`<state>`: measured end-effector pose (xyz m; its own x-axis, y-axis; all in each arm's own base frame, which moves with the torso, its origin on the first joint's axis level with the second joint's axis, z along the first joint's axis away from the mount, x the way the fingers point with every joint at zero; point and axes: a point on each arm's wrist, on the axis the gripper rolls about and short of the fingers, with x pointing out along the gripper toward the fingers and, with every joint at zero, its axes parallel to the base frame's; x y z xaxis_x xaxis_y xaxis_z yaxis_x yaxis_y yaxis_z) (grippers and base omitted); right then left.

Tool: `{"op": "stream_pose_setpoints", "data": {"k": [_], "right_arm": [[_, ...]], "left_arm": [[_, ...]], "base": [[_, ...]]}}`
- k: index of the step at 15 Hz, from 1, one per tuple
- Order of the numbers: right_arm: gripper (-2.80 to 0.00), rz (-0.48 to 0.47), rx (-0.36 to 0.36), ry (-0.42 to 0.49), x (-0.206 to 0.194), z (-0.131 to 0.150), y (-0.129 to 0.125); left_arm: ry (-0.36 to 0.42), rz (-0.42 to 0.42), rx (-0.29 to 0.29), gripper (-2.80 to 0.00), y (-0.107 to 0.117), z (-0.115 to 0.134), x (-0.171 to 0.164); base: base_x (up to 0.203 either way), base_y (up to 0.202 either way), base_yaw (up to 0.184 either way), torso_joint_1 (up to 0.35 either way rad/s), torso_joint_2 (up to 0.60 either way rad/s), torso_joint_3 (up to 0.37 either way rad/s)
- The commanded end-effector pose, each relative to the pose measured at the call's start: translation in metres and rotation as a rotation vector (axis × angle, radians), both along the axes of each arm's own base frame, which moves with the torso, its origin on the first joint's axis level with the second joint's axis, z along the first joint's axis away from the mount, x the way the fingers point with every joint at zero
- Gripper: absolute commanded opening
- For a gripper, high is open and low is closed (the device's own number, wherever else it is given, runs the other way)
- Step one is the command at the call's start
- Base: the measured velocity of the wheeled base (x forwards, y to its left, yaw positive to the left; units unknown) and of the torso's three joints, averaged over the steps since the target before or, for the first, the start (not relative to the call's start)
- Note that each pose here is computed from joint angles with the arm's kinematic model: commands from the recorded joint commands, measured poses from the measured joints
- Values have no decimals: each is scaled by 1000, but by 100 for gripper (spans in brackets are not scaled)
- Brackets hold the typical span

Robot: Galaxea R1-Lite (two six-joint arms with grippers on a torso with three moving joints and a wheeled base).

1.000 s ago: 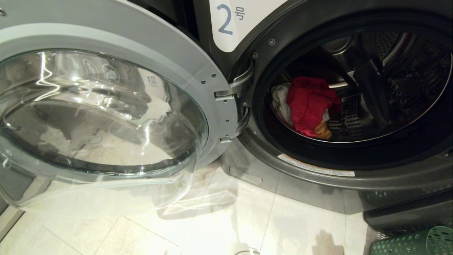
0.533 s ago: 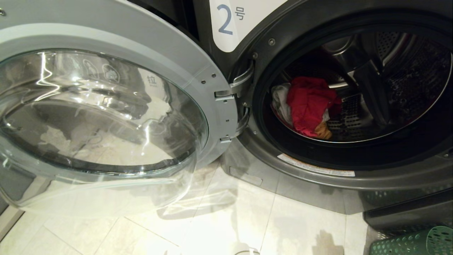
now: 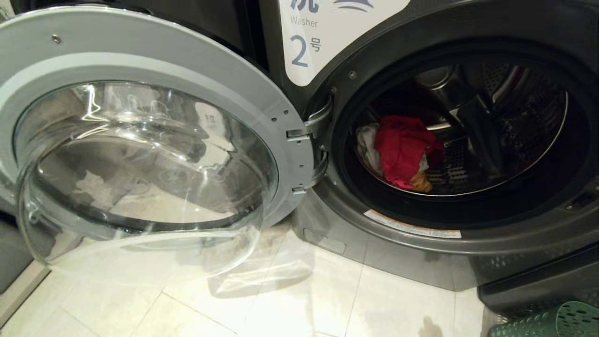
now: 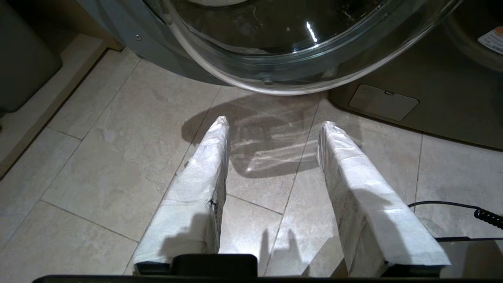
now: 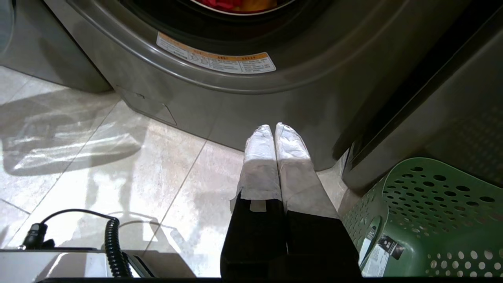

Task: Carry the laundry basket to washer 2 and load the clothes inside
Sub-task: Close the washing machine door with the left hand

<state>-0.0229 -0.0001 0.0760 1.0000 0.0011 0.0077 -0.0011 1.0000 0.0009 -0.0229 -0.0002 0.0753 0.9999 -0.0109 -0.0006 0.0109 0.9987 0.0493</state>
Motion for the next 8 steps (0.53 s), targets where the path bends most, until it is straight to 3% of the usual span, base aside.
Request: {"op": "stream_pose_setpoints", "data": {"k": [1, 8], "right_arm": [[-280, 0, 1, 2, 0, 0, 0], [-280, -10, 1, 2, 0, 0, 0]], "left_arm": [[1, 0, 0, -280, 0, 0, 0], [1, -1, 1, -280, 0, 0, 0]], "base": [[0, 0, 0, 7, -1, 200], [0, 0, 0, 0, -2, 199]]}}
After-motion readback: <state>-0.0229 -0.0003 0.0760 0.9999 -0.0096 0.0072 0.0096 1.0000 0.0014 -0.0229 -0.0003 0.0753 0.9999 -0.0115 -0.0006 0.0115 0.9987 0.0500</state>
